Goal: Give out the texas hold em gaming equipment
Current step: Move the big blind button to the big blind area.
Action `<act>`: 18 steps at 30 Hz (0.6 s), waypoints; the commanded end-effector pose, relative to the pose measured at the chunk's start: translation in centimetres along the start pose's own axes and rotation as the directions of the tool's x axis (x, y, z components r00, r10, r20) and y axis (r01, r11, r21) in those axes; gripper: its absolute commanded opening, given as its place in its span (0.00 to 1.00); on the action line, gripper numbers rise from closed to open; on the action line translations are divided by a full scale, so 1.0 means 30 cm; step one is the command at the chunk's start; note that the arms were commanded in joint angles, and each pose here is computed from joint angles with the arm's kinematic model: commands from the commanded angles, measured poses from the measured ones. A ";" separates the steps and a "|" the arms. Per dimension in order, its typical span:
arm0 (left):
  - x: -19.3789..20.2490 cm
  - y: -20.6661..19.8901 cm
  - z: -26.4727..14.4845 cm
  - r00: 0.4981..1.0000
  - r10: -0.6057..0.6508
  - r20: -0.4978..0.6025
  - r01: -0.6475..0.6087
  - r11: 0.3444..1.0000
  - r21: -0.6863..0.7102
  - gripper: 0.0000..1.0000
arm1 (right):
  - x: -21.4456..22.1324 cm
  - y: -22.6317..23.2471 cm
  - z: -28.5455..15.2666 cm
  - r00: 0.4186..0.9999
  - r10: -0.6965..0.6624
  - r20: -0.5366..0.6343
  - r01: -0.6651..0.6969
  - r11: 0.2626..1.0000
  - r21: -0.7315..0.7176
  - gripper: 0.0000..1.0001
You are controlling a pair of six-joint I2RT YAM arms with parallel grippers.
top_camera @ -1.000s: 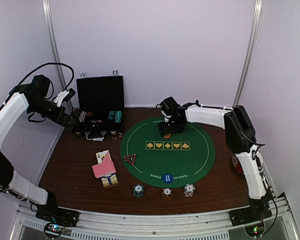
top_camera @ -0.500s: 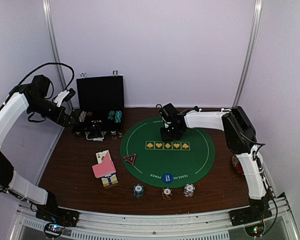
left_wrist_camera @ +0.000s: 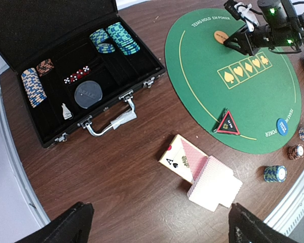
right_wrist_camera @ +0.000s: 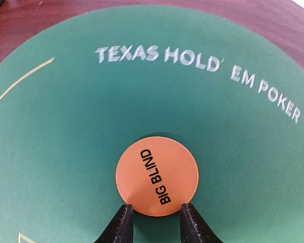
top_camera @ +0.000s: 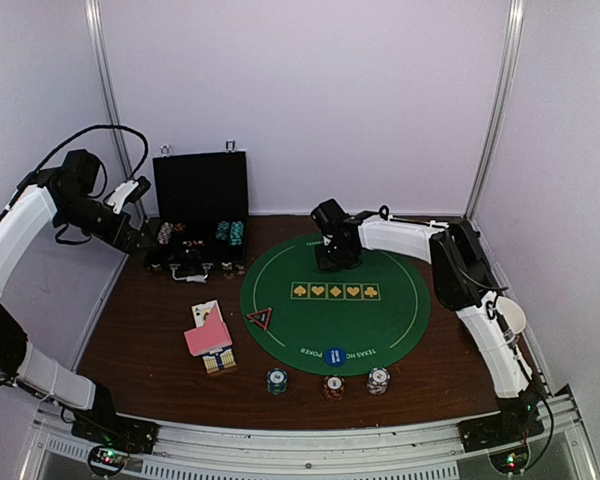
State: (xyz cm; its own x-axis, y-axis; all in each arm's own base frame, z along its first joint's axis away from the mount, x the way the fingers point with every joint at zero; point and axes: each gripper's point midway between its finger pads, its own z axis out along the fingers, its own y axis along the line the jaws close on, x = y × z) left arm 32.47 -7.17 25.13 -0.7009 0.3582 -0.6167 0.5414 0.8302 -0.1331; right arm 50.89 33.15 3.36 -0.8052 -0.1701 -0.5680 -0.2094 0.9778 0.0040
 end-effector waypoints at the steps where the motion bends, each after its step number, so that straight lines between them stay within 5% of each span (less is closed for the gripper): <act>1: -0.018 -0.003 -0.033 0.999 0.018 0.032 -0.017 1.000 -0.015 0.98 | -0.040 -0.057 0.024 1.000 0.004 0.019 -0.005 0.998 0.068 0.34; 7: -0.010 -0.005 -0.030 1.000 0.015 0.028 -0.015 1.000 -0.014 0.98 | -0.091 -0.053 0.033 0.999 0.012 0.040 -0.013 0.999 0.044 0.37; 18: -0.016 -0.011 -0.047 0.999 0.024 0.033 -0.024 1.000 -0.016 0.98 | 0.043 0.094 -0.270 0.990 -0.138 0.031 0.140 0.986 -0.093 0.70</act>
State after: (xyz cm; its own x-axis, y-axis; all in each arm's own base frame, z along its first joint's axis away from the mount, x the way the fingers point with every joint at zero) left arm 32.38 -7.13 25.25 -0.6989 0.3590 -0.6186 0.5410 0.8311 -0.1289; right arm 49.17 32.51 3.80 -0.8041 -0.2502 -0.5393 -0.2750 0.9608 -0.0358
